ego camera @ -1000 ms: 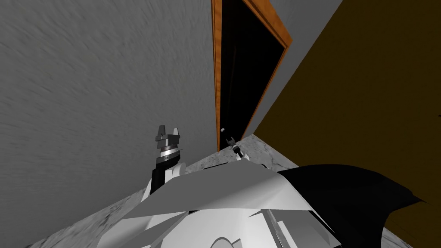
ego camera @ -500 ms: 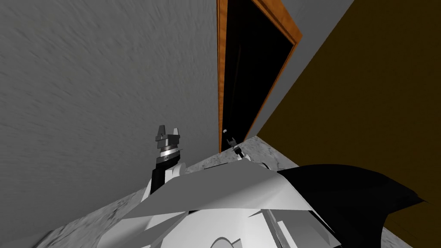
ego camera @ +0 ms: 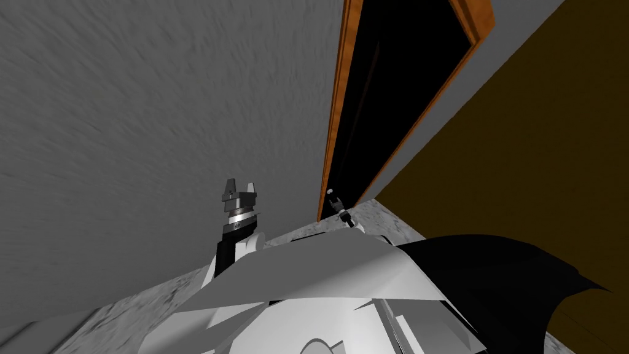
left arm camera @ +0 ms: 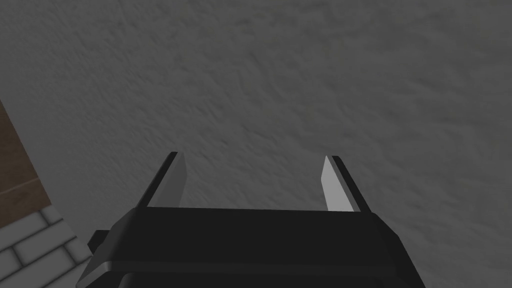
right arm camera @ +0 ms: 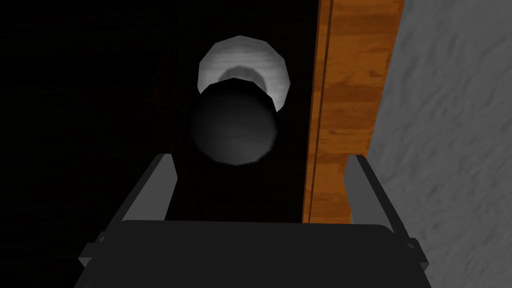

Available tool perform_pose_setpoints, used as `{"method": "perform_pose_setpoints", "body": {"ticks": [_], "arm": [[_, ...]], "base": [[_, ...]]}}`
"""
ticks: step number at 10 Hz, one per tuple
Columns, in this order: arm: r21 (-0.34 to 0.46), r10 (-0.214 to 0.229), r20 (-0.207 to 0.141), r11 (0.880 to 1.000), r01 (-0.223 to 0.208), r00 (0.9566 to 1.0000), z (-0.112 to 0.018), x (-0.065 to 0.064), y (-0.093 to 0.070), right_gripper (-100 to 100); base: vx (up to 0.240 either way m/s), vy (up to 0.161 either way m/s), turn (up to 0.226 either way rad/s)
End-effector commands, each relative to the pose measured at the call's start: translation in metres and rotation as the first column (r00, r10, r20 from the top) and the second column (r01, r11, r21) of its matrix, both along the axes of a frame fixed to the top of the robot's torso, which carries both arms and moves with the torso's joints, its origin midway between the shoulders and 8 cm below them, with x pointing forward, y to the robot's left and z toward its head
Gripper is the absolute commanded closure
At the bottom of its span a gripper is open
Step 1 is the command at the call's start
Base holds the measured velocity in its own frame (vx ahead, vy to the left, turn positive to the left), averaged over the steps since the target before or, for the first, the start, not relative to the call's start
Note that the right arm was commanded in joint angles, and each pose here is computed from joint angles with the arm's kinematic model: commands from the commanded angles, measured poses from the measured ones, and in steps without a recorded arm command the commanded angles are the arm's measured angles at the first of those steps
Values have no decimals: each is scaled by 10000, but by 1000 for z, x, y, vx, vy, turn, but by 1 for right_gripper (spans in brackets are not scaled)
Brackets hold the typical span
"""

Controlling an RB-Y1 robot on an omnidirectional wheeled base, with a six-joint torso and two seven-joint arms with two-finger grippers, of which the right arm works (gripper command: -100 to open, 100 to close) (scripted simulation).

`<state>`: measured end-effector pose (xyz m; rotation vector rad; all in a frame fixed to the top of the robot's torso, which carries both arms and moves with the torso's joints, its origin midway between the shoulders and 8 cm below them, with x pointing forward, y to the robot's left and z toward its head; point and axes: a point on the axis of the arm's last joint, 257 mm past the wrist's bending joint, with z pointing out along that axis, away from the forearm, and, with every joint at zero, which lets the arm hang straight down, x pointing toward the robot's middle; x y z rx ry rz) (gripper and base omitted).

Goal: Pull the door open

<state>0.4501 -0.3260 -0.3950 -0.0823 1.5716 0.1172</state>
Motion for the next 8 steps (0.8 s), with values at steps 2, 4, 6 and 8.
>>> {"method": "perform_pose_setpoints", "body": {"ticks": [2,4,6,8], "arm": [[-37,-488,63,9988,488,9988,1,-21,-40,-100],[37,-687,-209,9976,687,9974,-9,-33,-52,-100],[-18,-630,3,9980,630,9980,0,-27,-51,-100],[-18,-630,3,9980,630,9980,0,-27,-51,100]], "base": [[167,73,199],[173,30,89],[34,1,-4],[2,-6,-3]]}}
